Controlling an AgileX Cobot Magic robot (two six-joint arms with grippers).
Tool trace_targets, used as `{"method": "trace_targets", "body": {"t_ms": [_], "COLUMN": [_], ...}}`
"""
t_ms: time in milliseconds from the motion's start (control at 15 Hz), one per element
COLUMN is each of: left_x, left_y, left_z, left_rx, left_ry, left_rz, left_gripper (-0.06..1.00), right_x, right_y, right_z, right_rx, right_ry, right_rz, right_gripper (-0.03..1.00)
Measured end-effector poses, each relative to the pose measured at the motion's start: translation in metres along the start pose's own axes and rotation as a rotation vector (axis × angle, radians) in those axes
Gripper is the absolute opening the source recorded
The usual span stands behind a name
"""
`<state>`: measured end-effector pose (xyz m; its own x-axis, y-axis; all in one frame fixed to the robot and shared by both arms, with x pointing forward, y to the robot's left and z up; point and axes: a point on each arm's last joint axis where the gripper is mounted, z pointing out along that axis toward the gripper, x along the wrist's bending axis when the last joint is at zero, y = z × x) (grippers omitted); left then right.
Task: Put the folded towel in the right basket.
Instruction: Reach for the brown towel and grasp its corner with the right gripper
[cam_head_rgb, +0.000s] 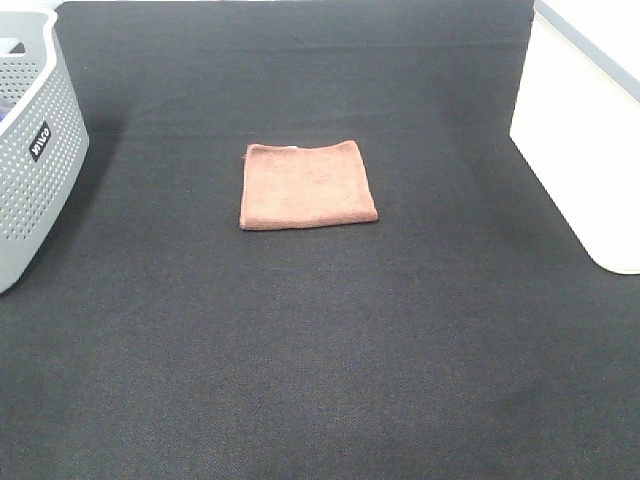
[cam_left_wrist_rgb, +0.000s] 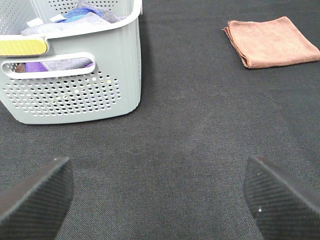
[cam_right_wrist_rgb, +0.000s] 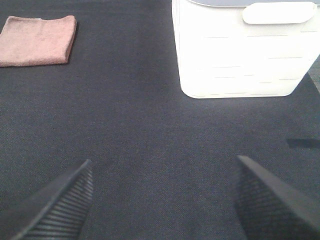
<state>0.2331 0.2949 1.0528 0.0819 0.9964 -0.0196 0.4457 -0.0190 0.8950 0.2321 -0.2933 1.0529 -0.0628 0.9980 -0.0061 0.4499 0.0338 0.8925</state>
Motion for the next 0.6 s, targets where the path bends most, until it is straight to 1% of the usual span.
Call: {"method": "trace_targets", "body": {"t_ms": [600], "left_x": [0.0000], "left_y": [0.0000], "left_z": [0.0000], "left_rx": [0.000], "left_ry": [0.000], "left_rz": [0.000], "left_gripper": [0.87], "right_x": [0.0000], "right_y": [0.0000], "right_z": [0.0000], "right_rx": [0.000], "right_ry": [0.000], "right_rz": [0.000], "right_gripper": [0.72]}}
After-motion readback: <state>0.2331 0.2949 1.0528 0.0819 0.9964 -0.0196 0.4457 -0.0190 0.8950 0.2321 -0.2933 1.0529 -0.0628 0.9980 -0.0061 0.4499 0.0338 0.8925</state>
